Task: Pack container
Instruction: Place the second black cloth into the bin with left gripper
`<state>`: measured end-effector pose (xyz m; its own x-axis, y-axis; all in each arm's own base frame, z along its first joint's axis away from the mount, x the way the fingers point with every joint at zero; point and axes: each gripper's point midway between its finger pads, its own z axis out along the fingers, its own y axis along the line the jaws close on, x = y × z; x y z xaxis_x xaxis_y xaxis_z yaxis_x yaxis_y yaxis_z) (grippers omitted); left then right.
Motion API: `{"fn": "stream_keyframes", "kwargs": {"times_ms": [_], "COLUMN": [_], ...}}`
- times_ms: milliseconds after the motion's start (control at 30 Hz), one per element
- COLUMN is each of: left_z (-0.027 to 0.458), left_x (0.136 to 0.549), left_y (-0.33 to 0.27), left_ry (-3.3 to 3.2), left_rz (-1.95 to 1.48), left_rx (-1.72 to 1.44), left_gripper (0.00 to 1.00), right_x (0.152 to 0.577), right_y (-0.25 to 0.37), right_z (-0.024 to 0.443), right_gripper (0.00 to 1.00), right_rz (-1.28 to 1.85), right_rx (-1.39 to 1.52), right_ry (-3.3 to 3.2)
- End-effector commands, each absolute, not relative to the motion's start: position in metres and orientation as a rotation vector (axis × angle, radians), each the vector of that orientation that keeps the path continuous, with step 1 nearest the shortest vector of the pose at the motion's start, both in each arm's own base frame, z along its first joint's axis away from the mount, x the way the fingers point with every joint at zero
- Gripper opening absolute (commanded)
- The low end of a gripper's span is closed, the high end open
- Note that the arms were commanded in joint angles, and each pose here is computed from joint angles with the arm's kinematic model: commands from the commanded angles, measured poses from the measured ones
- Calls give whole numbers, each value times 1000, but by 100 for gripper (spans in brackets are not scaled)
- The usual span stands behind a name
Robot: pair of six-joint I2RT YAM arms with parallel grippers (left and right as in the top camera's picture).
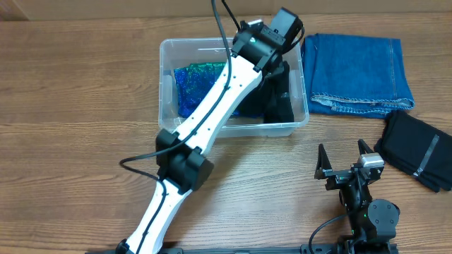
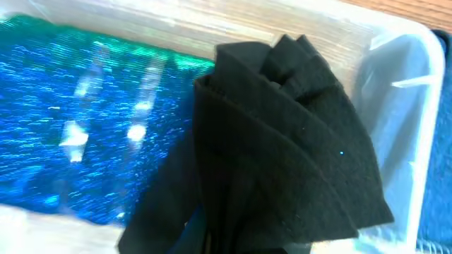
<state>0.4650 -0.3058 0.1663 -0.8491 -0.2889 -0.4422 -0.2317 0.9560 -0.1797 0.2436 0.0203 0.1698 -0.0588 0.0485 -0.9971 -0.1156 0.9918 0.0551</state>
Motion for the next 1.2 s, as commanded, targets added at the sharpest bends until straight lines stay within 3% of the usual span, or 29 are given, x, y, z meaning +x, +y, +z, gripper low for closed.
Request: {"fn": "stream_keyframes", "kwargs": {"times_ms": [0,100,133,167,367,433,600,733,800,1033,1167], "left_z": [136,124,125,127,164,182,211,169,140,64,84], "left_x": [475,481,481,483,488,489,481,473,477,495,505], "left_y": [-326,-344,-347,-352,-372,-373,-357,-341,-339,-344,-344], "left_ry": [2648,2660,2658,2652,2595,2561,2527,2638,2670,2649,2604], "left_rz": [-240,-335,-357,-386,-531,-544,-458,-297,-243,-175,-184], "left_rx": [-416,-401,-398,-388,-203,-163,-39,-39,-30,24,81], "left_gripper": [4,4,20,43,63,64,60,25,16,13,12], "right_x": [244,244,244,244,244,244,244,244,244,244,244], "right_y": [18,18,18,18,18,18,18,18,18,18,18], "right_z": [171,171,171,171,171,171,171,171,171,171,171], "right_gripper": [100,100,100,100,100,100,100,100,100,100,100], "right_rz": [133,133,133,133,133,133,133,133,133,133,133], "right_rx": [-40,-40,-40,-40,-40,-40,-40,-40,-40,-40,-40], "right_ry": [1617,1617,1617,1617,1617,1617,1617,1617,1617,1617,1617]}}
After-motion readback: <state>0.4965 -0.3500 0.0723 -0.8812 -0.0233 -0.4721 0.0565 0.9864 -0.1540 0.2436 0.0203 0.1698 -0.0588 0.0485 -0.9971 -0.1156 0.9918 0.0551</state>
